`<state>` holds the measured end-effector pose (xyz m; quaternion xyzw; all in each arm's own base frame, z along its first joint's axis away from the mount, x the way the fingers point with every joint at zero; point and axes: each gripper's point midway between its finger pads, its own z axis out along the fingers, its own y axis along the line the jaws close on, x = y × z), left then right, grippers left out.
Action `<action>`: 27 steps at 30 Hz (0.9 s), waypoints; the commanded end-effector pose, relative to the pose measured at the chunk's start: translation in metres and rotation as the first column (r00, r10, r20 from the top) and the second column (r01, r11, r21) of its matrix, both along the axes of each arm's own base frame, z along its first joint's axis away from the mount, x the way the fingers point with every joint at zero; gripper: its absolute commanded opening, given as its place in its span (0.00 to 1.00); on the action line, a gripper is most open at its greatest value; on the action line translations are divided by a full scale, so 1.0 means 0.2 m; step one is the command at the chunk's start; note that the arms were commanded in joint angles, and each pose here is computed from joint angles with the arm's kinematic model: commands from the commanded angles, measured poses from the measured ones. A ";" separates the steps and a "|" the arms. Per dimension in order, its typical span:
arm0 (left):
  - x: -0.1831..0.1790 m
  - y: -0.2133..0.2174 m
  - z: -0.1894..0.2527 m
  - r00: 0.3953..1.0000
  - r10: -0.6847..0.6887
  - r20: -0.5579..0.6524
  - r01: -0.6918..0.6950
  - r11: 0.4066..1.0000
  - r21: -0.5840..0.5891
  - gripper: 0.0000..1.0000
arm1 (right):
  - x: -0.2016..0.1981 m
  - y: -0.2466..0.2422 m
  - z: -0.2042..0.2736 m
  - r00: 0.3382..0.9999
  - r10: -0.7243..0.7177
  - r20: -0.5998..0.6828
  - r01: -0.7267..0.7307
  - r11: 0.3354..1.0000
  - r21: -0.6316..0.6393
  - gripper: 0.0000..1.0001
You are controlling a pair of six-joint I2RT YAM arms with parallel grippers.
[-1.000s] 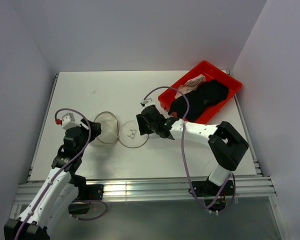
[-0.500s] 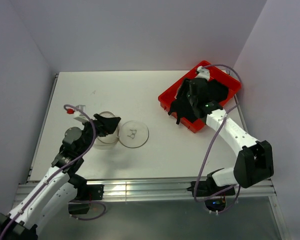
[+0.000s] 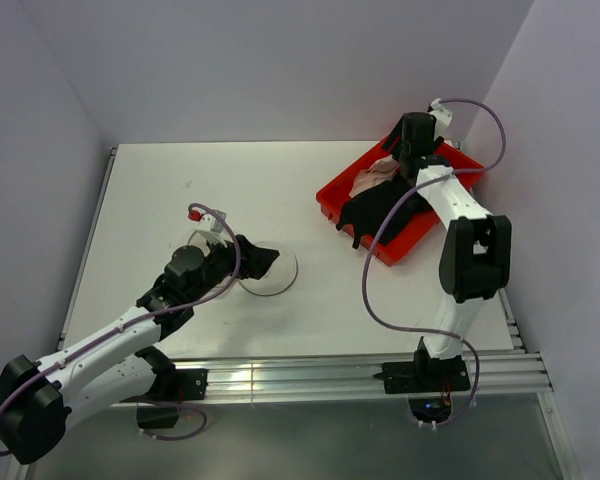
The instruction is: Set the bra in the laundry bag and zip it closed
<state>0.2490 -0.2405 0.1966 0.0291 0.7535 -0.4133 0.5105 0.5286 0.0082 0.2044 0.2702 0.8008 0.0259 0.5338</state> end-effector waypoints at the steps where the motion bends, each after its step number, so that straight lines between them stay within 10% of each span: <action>1: 0.04 -0.02 0.17 0.990 -0.001 0.138 0.003 1.000 -0.014 0.88 | 0.13 -0.09 0.00 0.998 -0.070 0.003 0.070 0.998 0.006 0.75; 12: 0.03 -0.03 0.09 0.988 -0.029 0.149 0.025 0.999 0.032 0.88 | 0.41 -0.14 -0.26 0.988 -0.087 -0.128 0.094 0.995 0.045 0.72; 15: 0.03 -0.03 0.08 0.989 -0.024 0.146 0.019 0.999 0.041 0.88 | 0.41 -0.10 -0.25 0.992 -0.056 -0.110 0.066 0.993 0.097 0.56; 19: 0.03 -0.04 0.07 0.990 -0.031 0.139 0.025 0.999 0.042 0.87 | 0.40 -0.06 -0.11 0.999 -0.035 -0.028 0.038 0.990 0.137 0.03; 27: 0.03 -0.03 0.07 0.989 -0.025 0.144 0.020 0.999 0.034 0.87 | 0.16 0.01 0.51 0.961 0.041 0.275 -0.078 0.989 0.123 0.00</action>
